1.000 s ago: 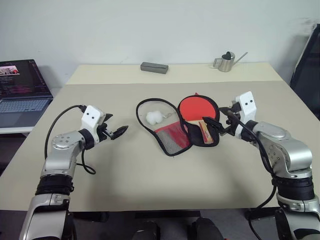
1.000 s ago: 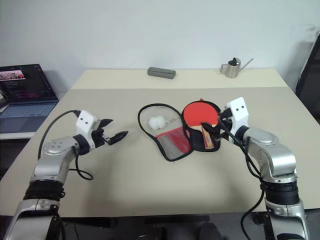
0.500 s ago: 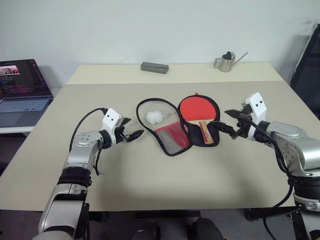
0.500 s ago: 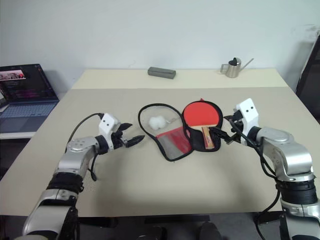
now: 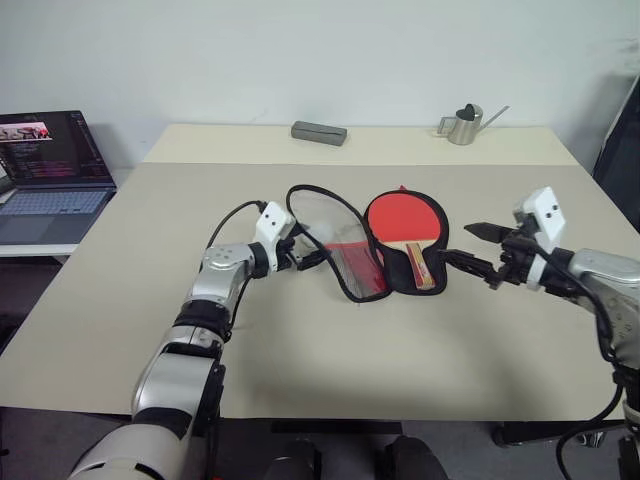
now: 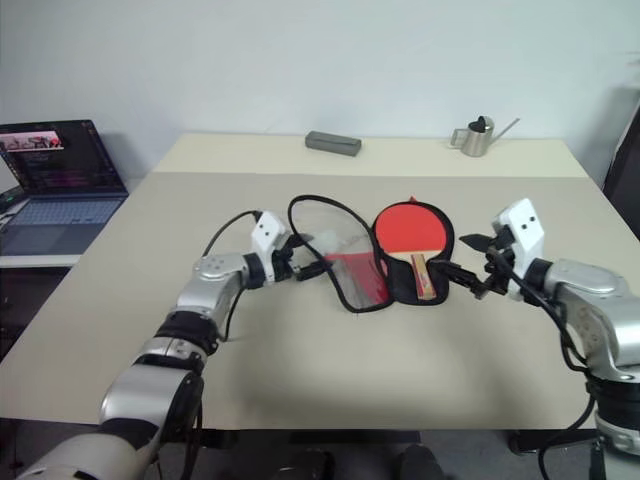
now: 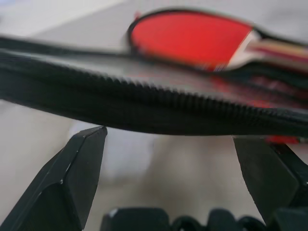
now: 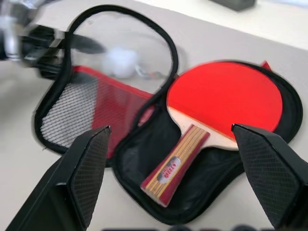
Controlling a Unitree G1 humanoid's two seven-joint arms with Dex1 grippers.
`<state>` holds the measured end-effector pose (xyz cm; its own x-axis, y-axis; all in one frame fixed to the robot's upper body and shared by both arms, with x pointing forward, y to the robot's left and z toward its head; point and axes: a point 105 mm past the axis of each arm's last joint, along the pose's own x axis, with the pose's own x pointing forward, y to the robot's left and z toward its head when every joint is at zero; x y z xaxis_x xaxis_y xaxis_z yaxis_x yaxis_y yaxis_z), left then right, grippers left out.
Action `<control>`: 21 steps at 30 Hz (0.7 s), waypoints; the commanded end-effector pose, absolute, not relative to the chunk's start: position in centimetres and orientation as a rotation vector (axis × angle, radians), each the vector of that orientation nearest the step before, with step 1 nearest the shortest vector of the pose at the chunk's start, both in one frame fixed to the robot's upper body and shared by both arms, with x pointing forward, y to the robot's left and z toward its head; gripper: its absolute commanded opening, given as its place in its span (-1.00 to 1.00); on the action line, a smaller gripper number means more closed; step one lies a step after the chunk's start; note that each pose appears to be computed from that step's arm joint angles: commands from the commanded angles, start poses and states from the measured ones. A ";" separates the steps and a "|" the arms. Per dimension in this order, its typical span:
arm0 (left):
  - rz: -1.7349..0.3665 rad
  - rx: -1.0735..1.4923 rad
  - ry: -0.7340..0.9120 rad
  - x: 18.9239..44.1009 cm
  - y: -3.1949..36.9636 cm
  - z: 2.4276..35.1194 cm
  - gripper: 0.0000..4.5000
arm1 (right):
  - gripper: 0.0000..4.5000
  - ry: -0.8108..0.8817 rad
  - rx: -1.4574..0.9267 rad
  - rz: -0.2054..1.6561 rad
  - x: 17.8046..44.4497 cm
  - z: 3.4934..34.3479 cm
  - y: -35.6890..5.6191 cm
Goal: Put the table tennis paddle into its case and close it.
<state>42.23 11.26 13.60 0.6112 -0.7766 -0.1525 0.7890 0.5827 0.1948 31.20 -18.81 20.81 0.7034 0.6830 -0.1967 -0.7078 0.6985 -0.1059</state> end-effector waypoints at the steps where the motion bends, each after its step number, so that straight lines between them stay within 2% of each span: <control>1: -0.957 0.291 -0.010 42.6 9.8 15.5 1.00 | 0.95 0.079 -0.193 0.833 29.5 22.9 -19.0; 9: -1.074 0.315 -0.023 42.5 5.5 16.1 1.00 | 0.95 0.094 -0.244 0.844 27.5 23.8 -20.0; 16: -1.139 0.326 -0.030 42.1 1.1 16.7 1.00 | 0.95 0.077 -0.250 0.809 27.5 24.5 -20.8; 21: -1.144 0.332 -0.033 42.0 -0.6 16.7 1.00 | 0.95 0.073 -0.253 0.822 27.7 24.6 -20.3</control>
<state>41.76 -0.13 15.33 0.4147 -0.8944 -0.1675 0.8985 0.3734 0.2307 27.87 -20.73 23.39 0.6835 0.7032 -0.1959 -0.7296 0.6661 -0.1547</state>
